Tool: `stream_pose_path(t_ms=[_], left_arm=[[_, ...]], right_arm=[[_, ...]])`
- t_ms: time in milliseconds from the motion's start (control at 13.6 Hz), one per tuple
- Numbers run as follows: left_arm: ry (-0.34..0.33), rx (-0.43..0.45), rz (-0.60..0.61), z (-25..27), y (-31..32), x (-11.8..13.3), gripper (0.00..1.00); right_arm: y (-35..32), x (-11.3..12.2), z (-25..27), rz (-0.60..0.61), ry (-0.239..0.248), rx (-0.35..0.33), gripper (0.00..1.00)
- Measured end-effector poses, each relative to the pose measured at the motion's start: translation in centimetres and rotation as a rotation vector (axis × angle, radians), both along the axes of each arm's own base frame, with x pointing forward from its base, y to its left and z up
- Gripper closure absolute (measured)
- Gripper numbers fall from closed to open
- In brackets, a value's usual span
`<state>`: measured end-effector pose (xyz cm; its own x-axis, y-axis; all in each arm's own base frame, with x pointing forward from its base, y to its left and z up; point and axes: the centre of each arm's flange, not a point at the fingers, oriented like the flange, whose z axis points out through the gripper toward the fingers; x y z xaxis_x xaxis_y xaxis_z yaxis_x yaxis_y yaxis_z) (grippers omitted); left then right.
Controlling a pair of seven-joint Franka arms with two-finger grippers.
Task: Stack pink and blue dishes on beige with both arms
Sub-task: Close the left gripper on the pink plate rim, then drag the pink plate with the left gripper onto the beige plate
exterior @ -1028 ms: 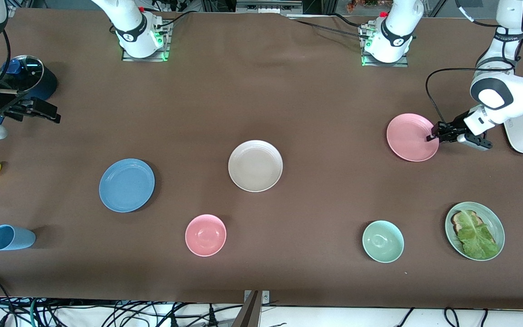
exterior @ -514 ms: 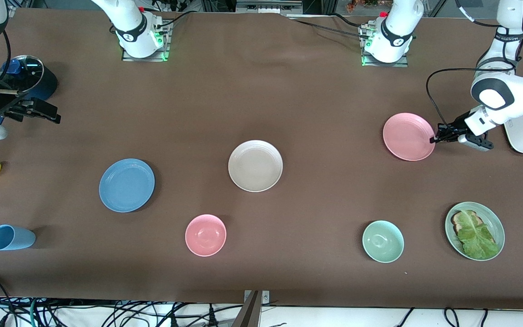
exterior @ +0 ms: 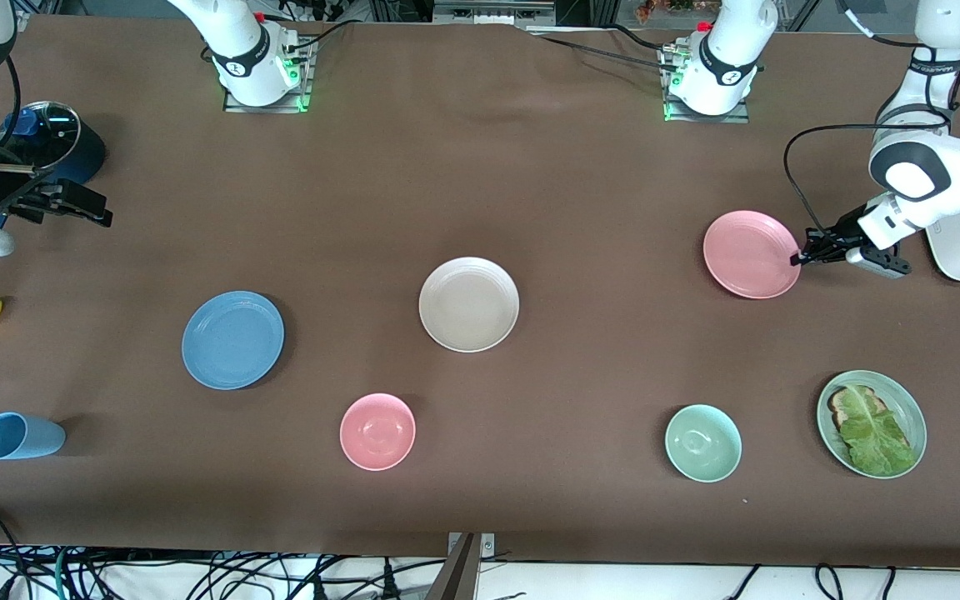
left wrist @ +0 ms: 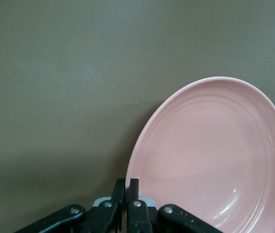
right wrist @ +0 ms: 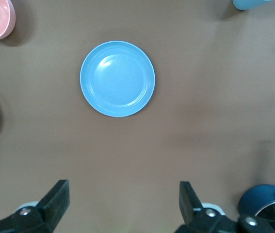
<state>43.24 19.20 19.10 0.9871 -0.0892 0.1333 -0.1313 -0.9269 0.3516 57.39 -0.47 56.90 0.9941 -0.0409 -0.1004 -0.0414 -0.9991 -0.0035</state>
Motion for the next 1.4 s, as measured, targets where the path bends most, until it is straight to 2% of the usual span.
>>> stream_pose_path(t_ms=[294,587,1028,1395], left_arm=[[-0.042,-0.016,-0.004,2.3,-0.2,0.8,0.95],[-0.029,-0.036,0.03,3.0,-2.3,1.8,0.95],[0.043,-0.079,0.126,4.7,-13.3,6.0,0.95],[0.054,-0.069,0.219,5.9,-22.1,7.4,0.95]], right_arm=[[0.1,0.0,0.0,0.002,0.0,-0.001,0.0],[0.1,0.0,0.0,0.002,-0.001,-0.001,0.0],[-0.7,0.0,0.2,-0.012,-0.004,-0.003,0.0],[-1.6,0.0,0.6,-0.028,-0.012,-0.004,0.0]])
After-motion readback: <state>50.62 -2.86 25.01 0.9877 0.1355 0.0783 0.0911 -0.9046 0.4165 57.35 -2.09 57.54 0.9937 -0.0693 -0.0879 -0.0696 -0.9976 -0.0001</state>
